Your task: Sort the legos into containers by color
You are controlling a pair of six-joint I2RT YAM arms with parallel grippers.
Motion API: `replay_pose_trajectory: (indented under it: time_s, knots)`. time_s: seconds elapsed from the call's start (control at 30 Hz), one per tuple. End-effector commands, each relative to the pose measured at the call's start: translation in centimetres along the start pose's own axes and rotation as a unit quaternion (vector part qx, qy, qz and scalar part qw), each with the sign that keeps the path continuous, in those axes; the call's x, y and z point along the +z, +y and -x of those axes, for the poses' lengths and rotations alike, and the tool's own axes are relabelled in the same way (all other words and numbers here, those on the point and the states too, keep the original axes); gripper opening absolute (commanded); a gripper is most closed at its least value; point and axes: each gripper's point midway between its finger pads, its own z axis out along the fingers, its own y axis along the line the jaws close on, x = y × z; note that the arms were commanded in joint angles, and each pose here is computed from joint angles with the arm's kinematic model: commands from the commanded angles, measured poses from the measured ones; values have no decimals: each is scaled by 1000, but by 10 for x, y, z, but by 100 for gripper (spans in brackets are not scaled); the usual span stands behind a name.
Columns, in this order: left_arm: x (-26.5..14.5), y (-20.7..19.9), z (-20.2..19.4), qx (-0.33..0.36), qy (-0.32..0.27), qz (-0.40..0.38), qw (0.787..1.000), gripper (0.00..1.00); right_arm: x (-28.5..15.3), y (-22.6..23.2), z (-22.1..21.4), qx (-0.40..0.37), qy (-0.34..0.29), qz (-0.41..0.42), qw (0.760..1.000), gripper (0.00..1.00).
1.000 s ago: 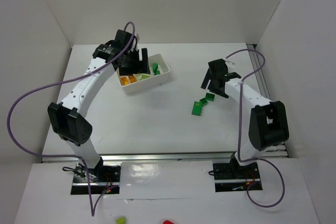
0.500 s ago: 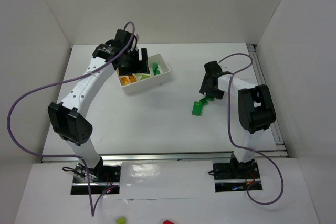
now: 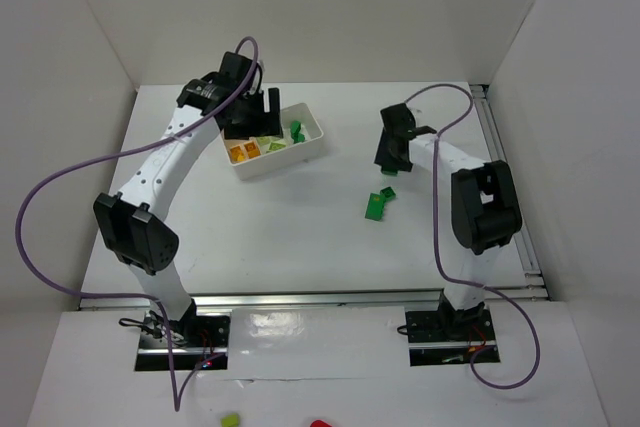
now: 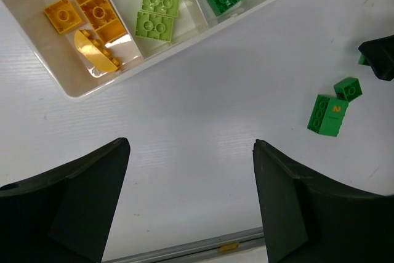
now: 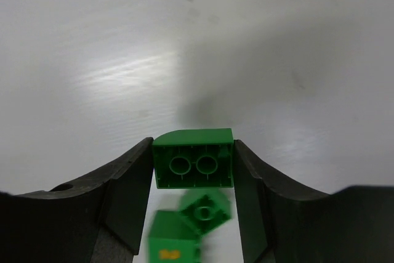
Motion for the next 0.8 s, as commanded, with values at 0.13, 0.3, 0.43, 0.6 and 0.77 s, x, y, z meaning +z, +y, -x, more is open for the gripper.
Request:
replay_pose_trajectory:
  time_s: [0.13,0.3,0.43,0.6,0.77]
  knots:
    - [-40,34,35,-58,-101,53,992,90,-100,146,84,-79,-133,187,970,38]
    - [-61,50,42,-80,-132,55,987,90,-111,233,99,-120,-149,253,948,38]
    - [-58,54,38,-87,-119,50,988,90,-91,273,104,-126,-148,283,939,38]
    - [-59,62,35,-82,-110,55,989,90,-80,305,114,-121,-157,301,933,57]
    - [-61,69,37,-84,-110,62,988,90,-100,295,133,-101,-190,286,934,83]
